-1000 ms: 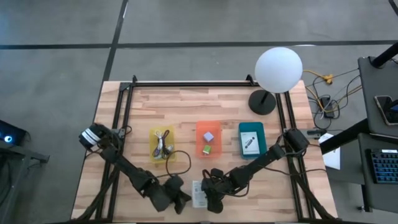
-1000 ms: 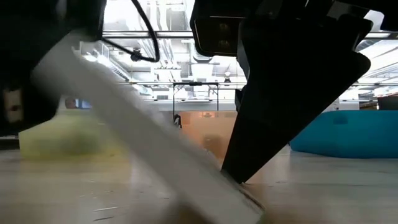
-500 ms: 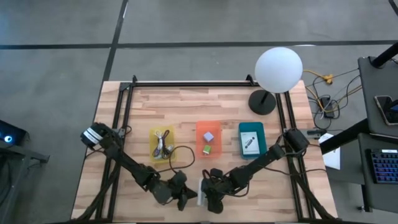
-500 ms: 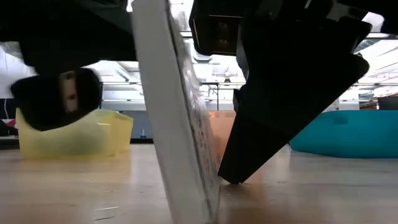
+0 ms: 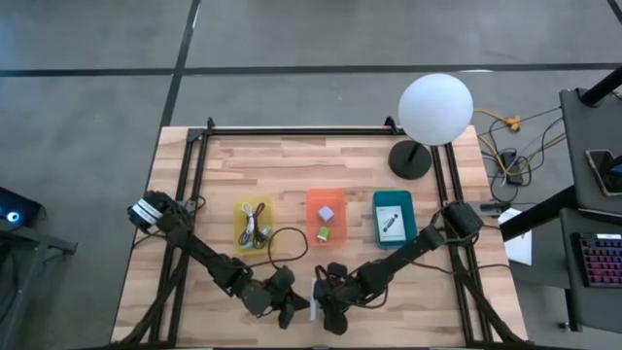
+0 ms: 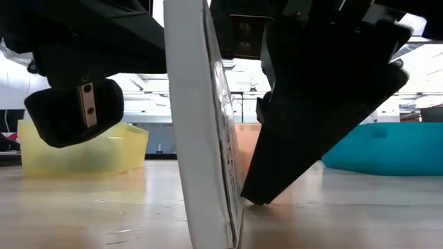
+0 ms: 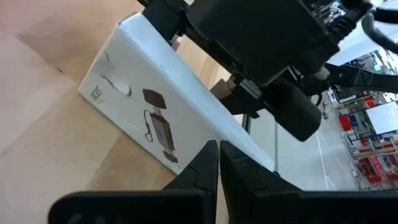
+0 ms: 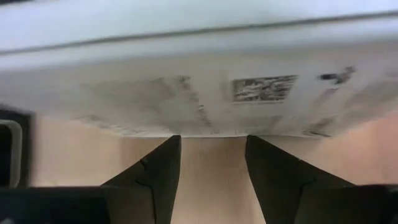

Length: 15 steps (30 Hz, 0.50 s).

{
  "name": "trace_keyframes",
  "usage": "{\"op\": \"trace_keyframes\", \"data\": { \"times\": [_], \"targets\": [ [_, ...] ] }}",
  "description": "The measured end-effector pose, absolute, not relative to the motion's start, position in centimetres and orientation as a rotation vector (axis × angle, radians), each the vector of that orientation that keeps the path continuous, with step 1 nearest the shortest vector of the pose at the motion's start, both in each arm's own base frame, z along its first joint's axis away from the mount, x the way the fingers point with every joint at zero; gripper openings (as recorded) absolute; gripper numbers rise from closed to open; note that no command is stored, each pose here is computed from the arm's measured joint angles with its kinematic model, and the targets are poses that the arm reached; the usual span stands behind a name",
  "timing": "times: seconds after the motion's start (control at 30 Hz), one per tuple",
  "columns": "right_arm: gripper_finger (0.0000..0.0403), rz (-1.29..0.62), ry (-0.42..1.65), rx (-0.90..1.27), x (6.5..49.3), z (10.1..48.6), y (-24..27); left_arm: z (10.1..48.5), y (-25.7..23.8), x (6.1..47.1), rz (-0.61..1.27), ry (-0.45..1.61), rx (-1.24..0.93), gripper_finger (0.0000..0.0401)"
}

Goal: Pick and place items into bin
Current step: Put the white card reader box into the blue bin

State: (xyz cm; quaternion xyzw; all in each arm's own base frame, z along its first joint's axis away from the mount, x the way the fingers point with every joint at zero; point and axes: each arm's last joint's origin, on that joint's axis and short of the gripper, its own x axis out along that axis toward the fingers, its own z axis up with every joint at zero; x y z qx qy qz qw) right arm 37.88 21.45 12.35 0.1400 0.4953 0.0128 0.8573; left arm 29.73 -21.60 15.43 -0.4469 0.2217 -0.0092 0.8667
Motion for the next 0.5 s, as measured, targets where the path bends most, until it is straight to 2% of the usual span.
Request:
{"op": "trace_keyframes", "data": {
  "times": [0.17,0.5],
  "targets": [
    [0.0169,0.002,0.999,0.258,38.3,13.4,21.2,15.4,-21.4,29.8,-0.015,0.464,-0.935,0.0000],
    [0.0169,-0.018,1.050,0.196,38.5,15.1,21.2,15.0,-21.3,29.8,-0.007,0.475,-0.926,0.0000]
  ]
}}
